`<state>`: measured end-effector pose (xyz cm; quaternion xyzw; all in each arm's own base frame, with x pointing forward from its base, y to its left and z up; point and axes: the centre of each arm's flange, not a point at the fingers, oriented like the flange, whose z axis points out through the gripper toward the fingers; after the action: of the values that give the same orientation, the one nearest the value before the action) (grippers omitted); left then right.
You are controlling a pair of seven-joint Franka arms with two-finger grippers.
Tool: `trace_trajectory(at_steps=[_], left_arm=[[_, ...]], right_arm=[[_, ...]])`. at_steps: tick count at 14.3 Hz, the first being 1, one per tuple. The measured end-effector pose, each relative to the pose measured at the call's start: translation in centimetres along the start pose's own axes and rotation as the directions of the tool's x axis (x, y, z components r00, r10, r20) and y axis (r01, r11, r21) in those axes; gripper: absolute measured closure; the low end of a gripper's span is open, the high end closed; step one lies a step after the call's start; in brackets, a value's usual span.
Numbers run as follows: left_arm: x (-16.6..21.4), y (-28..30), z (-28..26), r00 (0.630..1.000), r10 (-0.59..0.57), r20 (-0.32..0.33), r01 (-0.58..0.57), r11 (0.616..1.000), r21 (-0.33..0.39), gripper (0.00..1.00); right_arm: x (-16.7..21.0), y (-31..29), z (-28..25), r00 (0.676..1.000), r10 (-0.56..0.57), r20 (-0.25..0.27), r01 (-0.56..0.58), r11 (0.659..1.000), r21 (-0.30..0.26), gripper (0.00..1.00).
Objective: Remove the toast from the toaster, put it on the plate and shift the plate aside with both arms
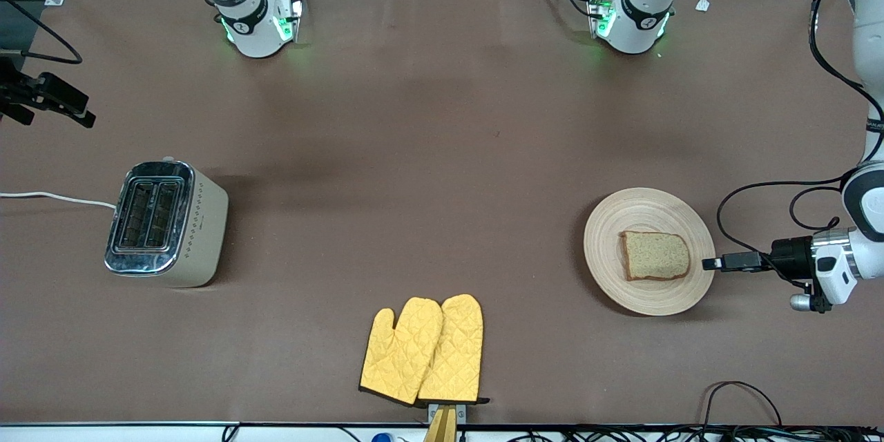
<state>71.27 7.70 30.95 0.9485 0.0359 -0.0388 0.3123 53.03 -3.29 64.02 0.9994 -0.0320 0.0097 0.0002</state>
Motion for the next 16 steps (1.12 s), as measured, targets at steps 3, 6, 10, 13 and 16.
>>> trace_trajectory(at_steps=[3, 6, 10, 13, 16], left_arm=[[-0.8, 10.7, -0.9, 0.997, -0.069, -0.029, 0.073, 0.982, 0.173, 0.00], [-2.5, 18.0, -2.5, 0.993, -0.075, -0.095, 0.099, 0.954, 0.283, 0.00], [-5.5, 22.3, -6.2, 0.995, 0.000, -0.103, 0.044, 0.906, 0.421, 0.00], [-8.5, 26.7, -8.0, 0.994, 0.065, -0.083, -0.013, 0.858, 0.514, 0.00], [-11.4, 29.8, -9.7, 0.993, 0.094, -0.065, -0.040, 0.823, 0.566, 0.00]], right_arm=[[0.0, 0.0, 0.0, 1.000, -0.001, 0.002, 0.001, 1.000, 0.000, 0.00], [-0.1, -0.1, 0.0, 1.000, -0.011, 0.004, 0.011, 1.000, 0.000, 0.00], [-0.1, -0.1, 0.0, 1.000, -0.017, 0.003, 0.017, 1.000, 0.000, 0.00], [0.0, 0.0, -0.8, 1.000, -0.016, -0.012, 0.016, 1.000, 0.000, 0.00], [-0.2, 0.0, -2.1, 1.000, -0.016, -0.024, 0.016, 1.000, 0.000, 0.00]])
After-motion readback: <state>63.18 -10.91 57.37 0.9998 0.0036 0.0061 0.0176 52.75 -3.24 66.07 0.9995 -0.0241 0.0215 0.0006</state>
